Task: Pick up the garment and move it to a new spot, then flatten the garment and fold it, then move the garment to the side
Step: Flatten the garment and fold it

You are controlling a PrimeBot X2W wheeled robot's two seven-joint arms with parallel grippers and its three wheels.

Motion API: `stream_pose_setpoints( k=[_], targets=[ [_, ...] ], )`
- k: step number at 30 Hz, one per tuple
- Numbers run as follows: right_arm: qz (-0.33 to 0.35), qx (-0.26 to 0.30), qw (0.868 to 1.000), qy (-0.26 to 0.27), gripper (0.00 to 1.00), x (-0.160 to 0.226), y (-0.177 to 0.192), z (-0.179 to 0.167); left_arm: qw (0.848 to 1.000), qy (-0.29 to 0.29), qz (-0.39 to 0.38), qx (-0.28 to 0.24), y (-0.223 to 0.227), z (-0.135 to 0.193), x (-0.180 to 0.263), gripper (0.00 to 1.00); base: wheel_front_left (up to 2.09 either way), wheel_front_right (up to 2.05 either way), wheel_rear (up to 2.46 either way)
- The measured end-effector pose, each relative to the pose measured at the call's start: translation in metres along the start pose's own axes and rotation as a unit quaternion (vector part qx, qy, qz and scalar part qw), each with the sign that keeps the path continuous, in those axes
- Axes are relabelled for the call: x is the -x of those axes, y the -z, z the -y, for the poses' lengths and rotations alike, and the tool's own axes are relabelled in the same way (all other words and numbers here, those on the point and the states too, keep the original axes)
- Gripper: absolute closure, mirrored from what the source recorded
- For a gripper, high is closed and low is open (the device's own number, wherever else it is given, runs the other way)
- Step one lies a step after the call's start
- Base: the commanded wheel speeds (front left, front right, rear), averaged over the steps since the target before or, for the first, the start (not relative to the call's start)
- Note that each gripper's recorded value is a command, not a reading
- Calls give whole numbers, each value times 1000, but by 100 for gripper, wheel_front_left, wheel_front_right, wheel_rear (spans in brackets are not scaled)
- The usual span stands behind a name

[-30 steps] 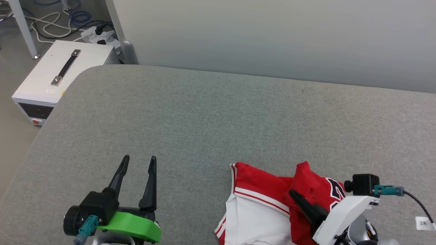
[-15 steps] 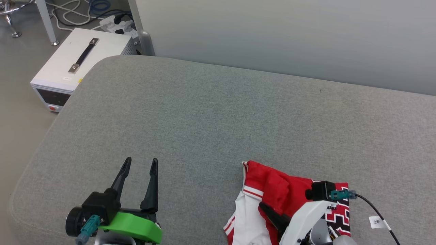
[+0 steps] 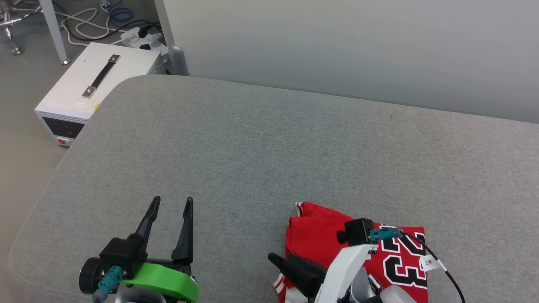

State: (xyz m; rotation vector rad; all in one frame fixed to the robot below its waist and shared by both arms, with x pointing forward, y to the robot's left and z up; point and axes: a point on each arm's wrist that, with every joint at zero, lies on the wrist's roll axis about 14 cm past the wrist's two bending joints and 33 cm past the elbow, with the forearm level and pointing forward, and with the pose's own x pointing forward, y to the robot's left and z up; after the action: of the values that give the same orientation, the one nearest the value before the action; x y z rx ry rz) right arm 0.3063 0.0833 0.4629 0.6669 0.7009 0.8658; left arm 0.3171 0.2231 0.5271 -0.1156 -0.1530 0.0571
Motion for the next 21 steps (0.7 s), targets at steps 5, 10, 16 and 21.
stream_pose_setpoints(
  k=[5, 10, 16, 21],
  targets=[
    [30, 11, 999, 1, 0, 5, -24, -2, 1000, 11, 5, 2, -2, 6, -3, 0, 0, 0, 0],
    [96, 148, 983, 47, 0, 17, -90, 2, 999, 31, 8, 5, -4, 19, -8, 0, 0, 0, 0],
    [160, 309, 928, 130, 0, 62, -160, 20, 998, 54, 7, 16, -2, 35, -16, 0, 0, 0, 0],
    [214, 378, 881, 186, 0, 107, -198, 39, 998, 65, 2, 26, 2, 44, -22, 0, 0, 0, 0]
  ],
)
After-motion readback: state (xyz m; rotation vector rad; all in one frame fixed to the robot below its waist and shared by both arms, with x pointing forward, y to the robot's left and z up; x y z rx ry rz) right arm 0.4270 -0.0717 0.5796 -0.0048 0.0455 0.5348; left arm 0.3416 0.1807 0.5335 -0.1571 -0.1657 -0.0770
